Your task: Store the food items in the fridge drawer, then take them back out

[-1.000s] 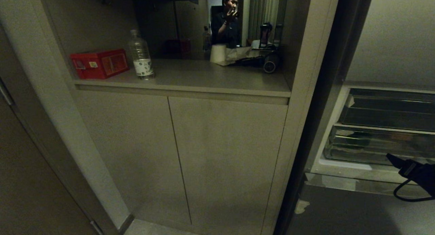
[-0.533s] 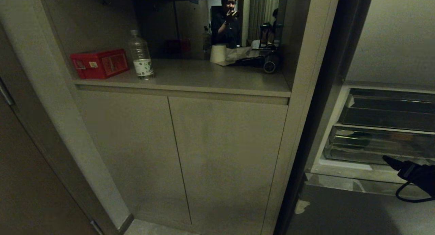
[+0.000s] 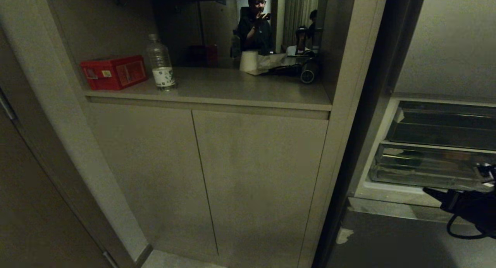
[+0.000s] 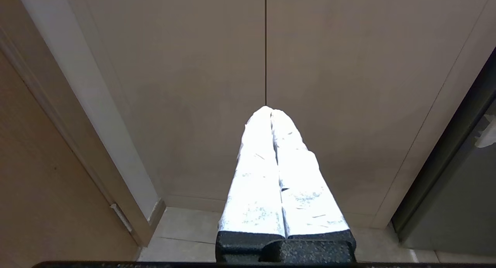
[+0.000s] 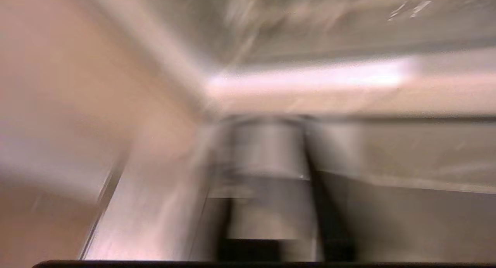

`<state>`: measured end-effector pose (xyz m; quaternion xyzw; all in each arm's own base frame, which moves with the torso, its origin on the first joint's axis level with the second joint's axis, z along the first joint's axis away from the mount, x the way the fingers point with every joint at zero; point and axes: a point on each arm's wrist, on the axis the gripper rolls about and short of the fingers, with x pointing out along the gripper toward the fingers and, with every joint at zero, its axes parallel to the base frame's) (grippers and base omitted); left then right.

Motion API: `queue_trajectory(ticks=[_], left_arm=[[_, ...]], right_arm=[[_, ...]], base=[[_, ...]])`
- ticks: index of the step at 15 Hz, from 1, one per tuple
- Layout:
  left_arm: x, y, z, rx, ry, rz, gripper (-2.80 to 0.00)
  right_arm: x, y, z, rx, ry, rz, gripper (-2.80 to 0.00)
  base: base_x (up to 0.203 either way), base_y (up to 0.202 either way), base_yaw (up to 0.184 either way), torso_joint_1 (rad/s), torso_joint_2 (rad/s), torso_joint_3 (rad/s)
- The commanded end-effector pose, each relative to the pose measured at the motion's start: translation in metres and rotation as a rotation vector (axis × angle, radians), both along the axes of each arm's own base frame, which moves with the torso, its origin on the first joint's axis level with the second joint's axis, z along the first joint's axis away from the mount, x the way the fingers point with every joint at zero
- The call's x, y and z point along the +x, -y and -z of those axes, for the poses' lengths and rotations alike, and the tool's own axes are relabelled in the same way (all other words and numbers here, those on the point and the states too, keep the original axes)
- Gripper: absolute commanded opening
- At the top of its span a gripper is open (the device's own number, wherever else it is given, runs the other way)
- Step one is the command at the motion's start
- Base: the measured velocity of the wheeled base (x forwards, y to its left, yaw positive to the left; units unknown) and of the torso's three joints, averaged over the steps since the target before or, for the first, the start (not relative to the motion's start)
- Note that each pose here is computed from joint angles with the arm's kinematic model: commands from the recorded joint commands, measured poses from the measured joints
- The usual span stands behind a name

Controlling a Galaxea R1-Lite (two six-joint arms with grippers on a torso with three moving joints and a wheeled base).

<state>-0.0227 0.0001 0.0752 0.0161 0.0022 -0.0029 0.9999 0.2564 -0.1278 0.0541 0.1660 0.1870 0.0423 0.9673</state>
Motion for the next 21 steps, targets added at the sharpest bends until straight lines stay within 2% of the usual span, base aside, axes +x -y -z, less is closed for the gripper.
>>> queue_trajectory(ticks=[1, 4, 6, 10, 12, 13, 15, 16, 21], left_arm=[[0.0, 0.0, 0.0, 0.0, -0.002, 0.0, -2.8], [0.0, 0.0, 0.0, 0.0, 0.0, 0.0, -2.8], [0.0, 0.0, 0.0, 0.0, -0.002, 0.0, -2.8], [0.0, 0.0, 0.0, 0.0, -0.002, 0.0, -2.8], [0.0, 0.0, 0.0, 0.0, -0.002, 0.0, -2.8], [0.0, 0.0, 0.0, 0.0, 0.0, 0.0, -2.8], [0.0, 0.0, 0.0, 0.0, -0.002, 0.0, -2.8], [0.0, 0.0, 0.0, 0.0, -0.002, 0.0, -2.8], [0.0, 0.0, 0.0, 0.0, -0.002, 0.0, -2.8]], right_arm=[[0.002, -0.026, -0.005, 0.006, -0.042, -0.1, -2.8], [0.007, -0.059, -0.009, 0.023, -0.087, -0.218, -2.8], [0.01, -0.08, -0.017, 0.005, -0.079, -0.271, -2.8], [0.02, -0.087, -0.031, -0.094, -0.006, -0.177, -2.8], [0.028, -0.084, -0.029, -0.122, 0.047, -0.144, -2.8], [0.035, -0.082, -0.027, -0.156, 0.089, -0.096, -2.8], [0.043, -0.082, -0.02, -0.193, 0.097, -0.047, -2.8], [0.046, -0.084, -0.014, -0.202, 0.08, -0.043, 0.0], [0.062, -0.084, -0.013, -0.195, 0.097, -0.01, 0.0]], base=[[0.0, 0.0, 0.0, 0.0, 0.0, 0.0], [0.0, 0.0, 0.0, 0.0, 0.0, 0.0], [0.0, 0.0, 0.0, 0.0, 0.0, 0.0], [0.0, 0.0, 0.0, 0.0, 0.0, 0.0], [0.0, 0.0, 0.0, 0.0, 0.0, 0.0], [0.0, 0.0, 0.0, 0.0, 0.0, 0.0], [0.0, 0.0, 0.0, 0.0, 0.0, 0.0], [0.0, 0.0, 0.0, 0.0, 0.0, 0.0], [0.0, 0.0, 0.0, 0.0, 0.0, 0.0]])
